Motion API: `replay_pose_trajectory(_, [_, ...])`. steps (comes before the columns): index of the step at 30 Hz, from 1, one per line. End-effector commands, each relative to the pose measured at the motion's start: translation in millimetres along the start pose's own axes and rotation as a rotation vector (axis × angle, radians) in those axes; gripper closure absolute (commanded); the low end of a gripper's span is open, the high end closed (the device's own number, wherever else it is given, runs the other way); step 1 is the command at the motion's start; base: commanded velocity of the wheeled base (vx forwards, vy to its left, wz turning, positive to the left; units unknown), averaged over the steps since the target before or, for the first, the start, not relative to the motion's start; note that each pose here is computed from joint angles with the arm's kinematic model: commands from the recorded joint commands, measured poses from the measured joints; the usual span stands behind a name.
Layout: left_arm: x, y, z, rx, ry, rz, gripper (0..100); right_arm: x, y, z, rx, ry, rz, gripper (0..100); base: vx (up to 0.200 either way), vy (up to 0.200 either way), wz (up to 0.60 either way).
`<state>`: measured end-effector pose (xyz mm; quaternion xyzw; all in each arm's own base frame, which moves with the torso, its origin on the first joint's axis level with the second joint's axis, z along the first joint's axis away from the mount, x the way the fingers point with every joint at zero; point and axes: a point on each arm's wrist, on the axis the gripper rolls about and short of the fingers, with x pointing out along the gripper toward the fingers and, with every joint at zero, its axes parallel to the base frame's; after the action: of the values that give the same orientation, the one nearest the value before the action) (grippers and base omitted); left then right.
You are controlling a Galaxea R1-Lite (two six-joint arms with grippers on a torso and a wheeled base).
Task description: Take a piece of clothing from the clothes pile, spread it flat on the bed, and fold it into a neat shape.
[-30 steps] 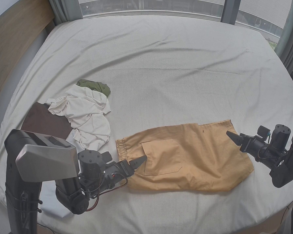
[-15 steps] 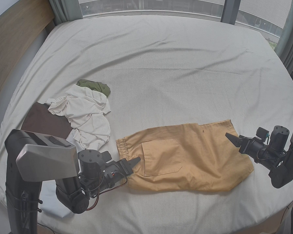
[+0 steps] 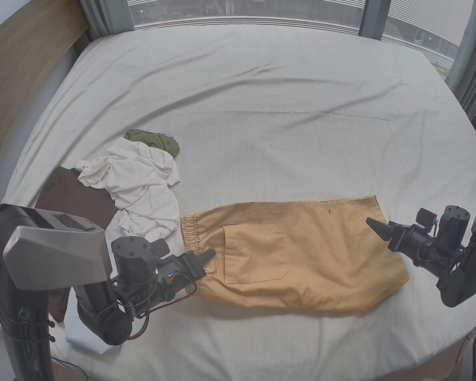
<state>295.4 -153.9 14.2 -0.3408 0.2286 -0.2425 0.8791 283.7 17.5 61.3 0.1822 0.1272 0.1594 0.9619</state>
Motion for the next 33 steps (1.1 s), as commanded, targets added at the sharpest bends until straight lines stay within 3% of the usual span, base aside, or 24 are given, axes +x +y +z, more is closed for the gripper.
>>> replay_pose_trajectory(1, [-7.7, 0.9, 5.7, 0.032, -0.013, 0.011, 100, 0.1, -0.5, -0.3, 0.002, 0.001, -0.001, 0, 0.0, 0.0, 0.0])
replay_pose_trajectory(11, [-18.8, 14.9, 11.2, 0.075, -0.009, 0.058, 100, 0.2, -0.9, -1.3, 0.003, 0.005, -0.001, 0, 0.0, 0.0, 0.0])
replay_pose_trajectory(21, [-33.8, 22.5, 27.3, 0.063, -0.01, 0.04, 100, -0.3, -1.5, -3.6, 0.007, 0.015, -0.005, 0, 0.0, 0.0, 0.0])
replay_pose_trajectory(33, [-45.8, 13.6, 34.4, 0.086, -0.022, 0.015, 100, 0.5, 1.8, -4.3, 0.004, 0.018, 0.007, 0, 0.0, 0.0, 0.0])
